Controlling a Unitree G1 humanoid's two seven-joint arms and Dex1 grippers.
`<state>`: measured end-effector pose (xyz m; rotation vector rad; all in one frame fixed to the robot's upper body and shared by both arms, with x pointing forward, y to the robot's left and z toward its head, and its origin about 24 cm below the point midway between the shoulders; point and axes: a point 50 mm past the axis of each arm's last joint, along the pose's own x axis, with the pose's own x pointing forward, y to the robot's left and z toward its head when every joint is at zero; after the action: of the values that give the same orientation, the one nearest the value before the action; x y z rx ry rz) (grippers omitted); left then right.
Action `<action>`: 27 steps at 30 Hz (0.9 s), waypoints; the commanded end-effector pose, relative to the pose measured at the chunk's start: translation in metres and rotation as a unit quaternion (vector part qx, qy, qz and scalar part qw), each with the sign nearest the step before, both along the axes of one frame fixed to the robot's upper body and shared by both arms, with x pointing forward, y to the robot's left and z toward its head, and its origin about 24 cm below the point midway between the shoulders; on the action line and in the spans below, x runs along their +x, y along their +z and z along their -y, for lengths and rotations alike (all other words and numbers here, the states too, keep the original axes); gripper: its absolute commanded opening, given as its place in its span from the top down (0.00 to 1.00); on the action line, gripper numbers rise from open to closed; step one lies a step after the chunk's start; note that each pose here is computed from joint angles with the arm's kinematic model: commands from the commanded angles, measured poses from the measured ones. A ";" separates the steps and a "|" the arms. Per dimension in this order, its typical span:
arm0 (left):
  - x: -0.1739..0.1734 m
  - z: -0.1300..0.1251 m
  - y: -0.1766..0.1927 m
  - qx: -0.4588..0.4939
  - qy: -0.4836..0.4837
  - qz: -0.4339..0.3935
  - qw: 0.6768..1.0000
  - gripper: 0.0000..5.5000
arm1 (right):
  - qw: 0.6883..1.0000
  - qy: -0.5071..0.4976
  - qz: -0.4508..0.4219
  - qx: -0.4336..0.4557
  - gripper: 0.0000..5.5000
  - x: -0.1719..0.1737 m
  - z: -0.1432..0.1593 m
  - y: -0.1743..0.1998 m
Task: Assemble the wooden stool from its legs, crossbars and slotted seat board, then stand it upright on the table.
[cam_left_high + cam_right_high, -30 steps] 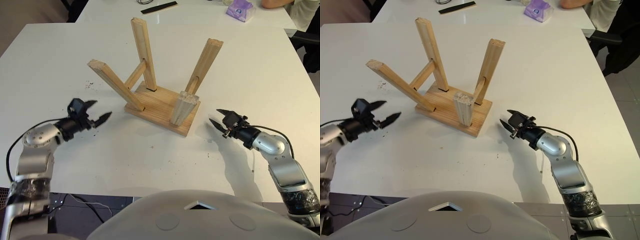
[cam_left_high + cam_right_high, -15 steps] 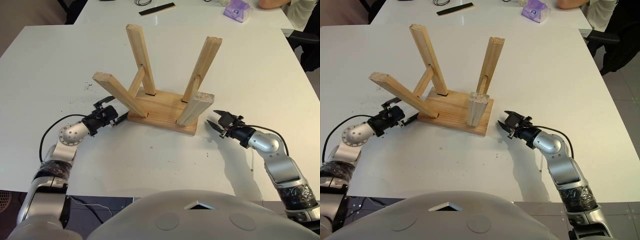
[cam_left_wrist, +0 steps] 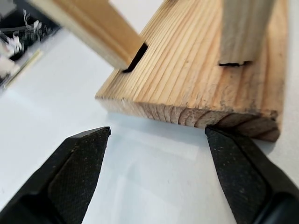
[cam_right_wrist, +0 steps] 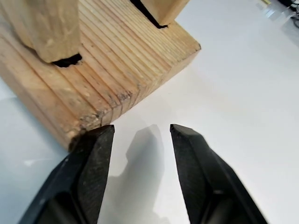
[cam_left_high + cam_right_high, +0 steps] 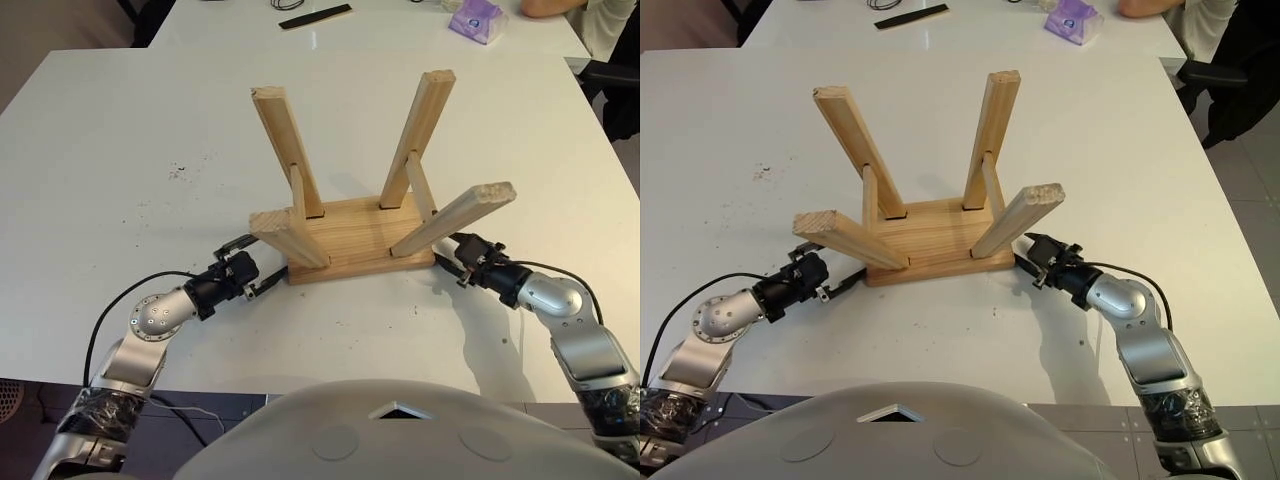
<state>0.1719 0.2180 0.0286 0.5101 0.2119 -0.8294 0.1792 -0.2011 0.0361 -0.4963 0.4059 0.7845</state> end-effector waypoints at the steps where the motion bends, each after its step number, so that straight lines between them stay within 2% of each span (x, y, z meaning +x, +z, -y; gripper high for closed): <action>1: -0.004 0.007 0.014 -0.060 0.018 -0.022 0.998 0.31 | 0.987 0.049 -0.011 0.154 0.60 -0.009 -0.025 0.034; 7: -0.012 0.009 0.037 -0.090 0.034 -0.025 0.995 0.31 | 0.987 0.056 -0.030 0.150 0.60 -0.013 -0.011 0.052; 13: -0.005 0.012 0.059 -0.106 0.031 -0.013 0.994 0.31 | 0.989 0.088 -0.040 0.108 0.60 -0.025 -0.016 0.047; 19: -0.015 0.016 0.070 -0.098 -0.004 -0.026 0.995 0.31 | 0.989 0.098 -0.016 0.107 0.60 -0.029 -0.017 0.066; 27: -0.007 -0.002 0.083 -0.086 -0.011 -0.058 0.995 0.31 | 0.986 0.141 -0.022 0.091 0.60 -0.035 -0.005 0.089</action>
<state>0.1654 0.2317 0.1055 0.3453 0.2615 -0.7669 0.1462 -0.2069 0.1137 -0.3706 0.3690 0.9807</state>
